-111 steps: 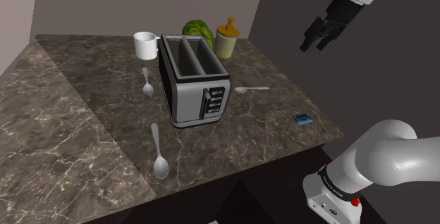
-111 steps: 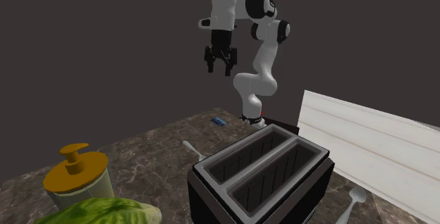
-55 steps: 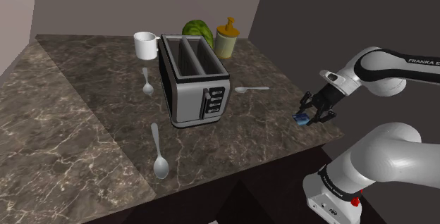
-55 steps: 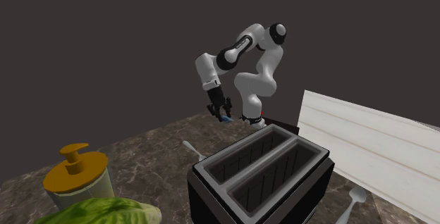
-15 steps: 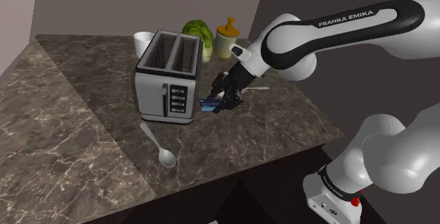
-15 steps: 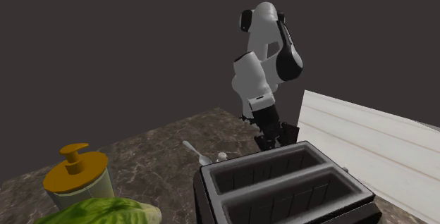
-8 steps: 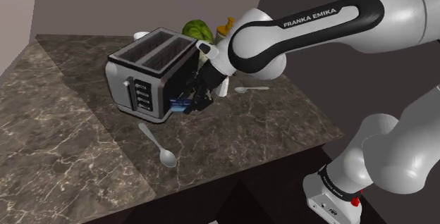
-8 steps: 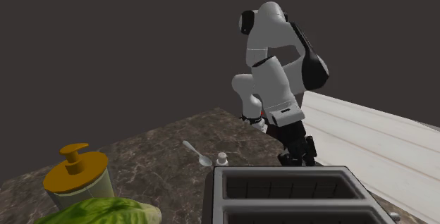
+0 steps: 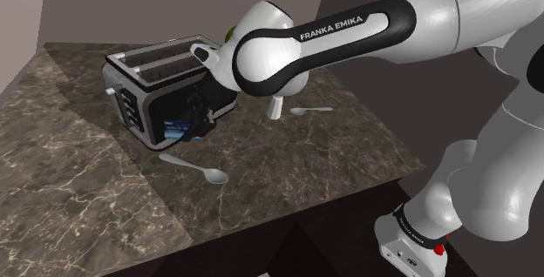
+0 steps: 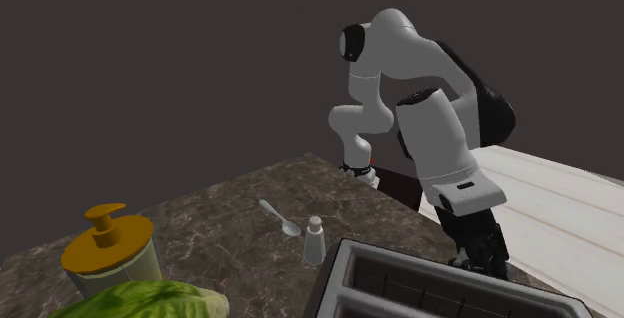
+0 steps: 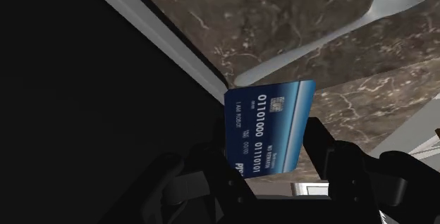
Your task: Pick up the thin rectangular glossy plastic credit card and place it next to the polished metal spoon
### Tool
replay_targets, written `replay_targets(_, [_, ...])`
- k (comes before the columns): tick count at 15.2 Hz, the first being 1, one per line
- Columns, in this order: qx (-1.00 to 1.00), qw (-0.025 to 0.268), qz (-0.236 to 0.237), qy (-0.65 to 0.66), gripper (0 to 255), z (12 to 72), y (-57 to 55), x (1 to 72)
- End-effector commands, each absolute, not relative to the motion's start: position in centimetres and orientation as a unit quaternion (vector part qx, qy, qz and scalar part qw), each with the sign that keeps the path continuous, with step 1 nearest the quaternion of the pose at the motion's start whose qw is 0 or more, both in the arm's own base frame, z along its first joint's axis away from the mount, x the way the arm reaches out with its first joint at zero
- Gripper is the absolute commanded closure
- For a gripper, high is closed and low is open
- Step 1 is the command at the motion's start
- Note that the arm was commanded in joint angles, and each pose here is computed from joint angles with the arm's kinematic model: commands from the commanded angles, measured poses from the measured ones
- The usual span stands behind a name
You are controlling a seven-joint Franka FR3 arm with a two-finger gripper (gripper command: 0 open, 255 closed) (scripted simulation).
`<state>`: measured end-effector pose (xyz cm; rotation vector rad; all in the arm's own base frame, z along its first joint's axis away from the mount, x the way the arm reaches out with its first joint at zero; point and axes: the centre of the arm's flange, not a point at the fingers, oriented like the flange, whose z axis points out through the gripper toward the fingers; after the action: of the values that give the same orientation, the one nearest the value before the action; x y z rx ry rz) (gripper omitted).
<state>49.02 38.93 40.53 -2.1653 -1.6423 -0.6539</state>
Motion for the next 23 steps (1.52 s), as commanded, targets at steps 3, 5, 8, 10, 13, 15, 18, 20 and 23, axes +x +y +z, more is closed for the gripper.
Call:
replay_targets(3, [-0.763,0.172,-0.231,-0.578,255,40.4,43.5,51.4])
replay_targets(5, [-0.763,0.172,-0.231,-0.578,255,40.4,46.3,52.8])
replay_targets(8, [-0.763,0.172,-0.231,-0.578,255,38.9,46.3,52.8])
replay_targets(10, [-0.763,0.172,-0.231,-0.578,255,37.8,46.3,52.8])
replay_targets(13, [-0.763,0.172,-0.231,-0.578,255,36.2,46.3,52.8])
replay_targets(15, [-0.763,0.172,-0.231,-0.578,255,35.2,46.3,52.8])
replay_targets(18, [-0.763,0.172,-0.231,-0.578,255,33.6,46.3,52.8])
replay_targets(20, [-0.763,0.172,-0.231,-0.578,255,33.0,46.3,52.8])
replay_targets(23, [-0.763,0.172,-0.231,-0.578,255,33.0,46.3,52.8])
